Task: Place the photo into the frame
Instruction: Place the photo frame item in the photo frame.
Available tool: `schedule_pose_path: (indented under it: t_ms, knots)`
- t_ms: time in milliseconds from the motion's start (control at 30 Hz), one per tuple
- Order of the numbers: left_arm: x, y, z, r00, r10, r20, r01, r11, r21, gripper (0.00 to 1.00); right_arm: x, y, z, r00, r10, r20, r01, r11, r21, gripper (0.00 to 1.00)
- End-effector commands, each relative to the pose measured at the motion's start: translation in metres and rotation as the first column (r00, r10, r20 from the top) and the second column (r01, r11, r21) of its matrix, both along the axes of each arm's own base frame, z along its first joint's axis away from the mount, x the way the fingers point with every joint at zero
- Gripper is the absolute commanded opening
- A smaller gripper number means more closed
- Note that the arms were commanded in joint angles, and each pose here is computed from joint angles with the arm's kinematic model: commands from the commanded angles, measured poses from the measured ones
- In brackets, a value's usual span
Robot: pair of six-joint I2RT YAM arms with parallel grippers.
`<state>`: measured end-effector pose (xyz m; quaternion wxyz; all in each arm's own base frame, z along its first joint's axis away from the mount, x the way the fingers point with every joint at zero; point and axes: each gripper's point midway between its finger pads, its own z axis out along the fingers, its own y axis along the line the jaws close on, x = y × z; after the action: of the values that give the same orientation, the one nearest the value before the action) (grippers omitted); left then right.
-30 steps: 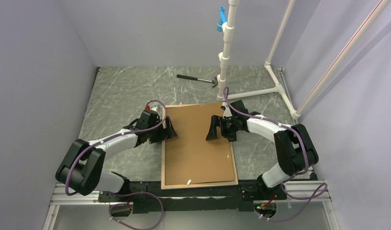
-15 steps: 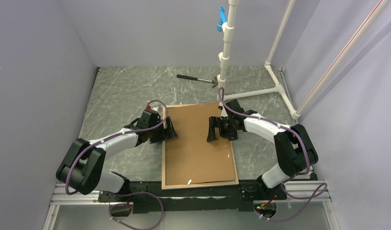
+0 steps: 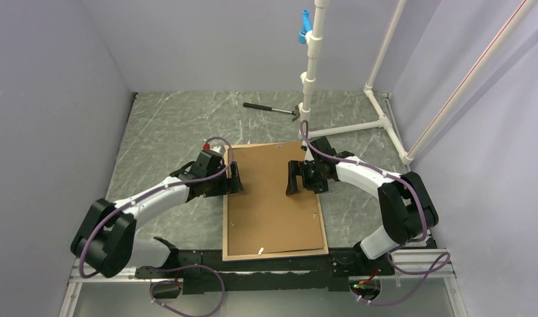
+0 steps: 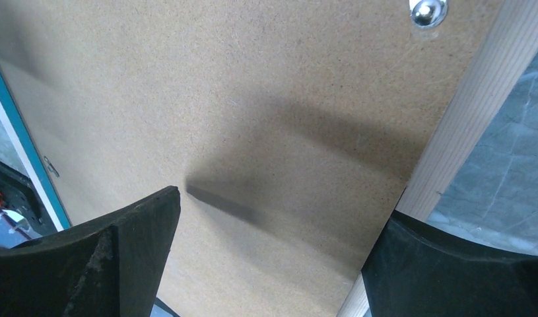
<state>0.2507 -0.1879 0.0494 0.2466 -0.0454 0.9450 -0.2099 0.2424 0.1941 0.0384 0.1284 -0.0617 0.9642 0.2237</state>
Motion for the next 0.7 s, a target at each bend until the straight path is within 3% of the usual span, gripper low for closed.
schedule_pose_path:
  t_ms: [0,367,667]
  knots:
    - [0.001,0.006,0.038,0.991,-0.038,0.126,0.024,0.994,0.108,0.93,0.009,0.001,0.007,0.999,0.003,0.046,-0.003,1.000,-0.003,1.00]
    - [-0.071,-0.059,0.078,0.921,-0.334,0.199,0.336,0.942,0.025,0.79,0.011,0.012,0.026,0.998,0.010,0.057,-0.014,0.998,0.059,1.00]
    - [-0.151,-0.120,0.065,0.808,-0.566,0.164,0.575,0.818,-0.011,0.48,0.010,0.013,0.028,0.998,0.019,0.057,-0.023,0.997,0.067,1.00]
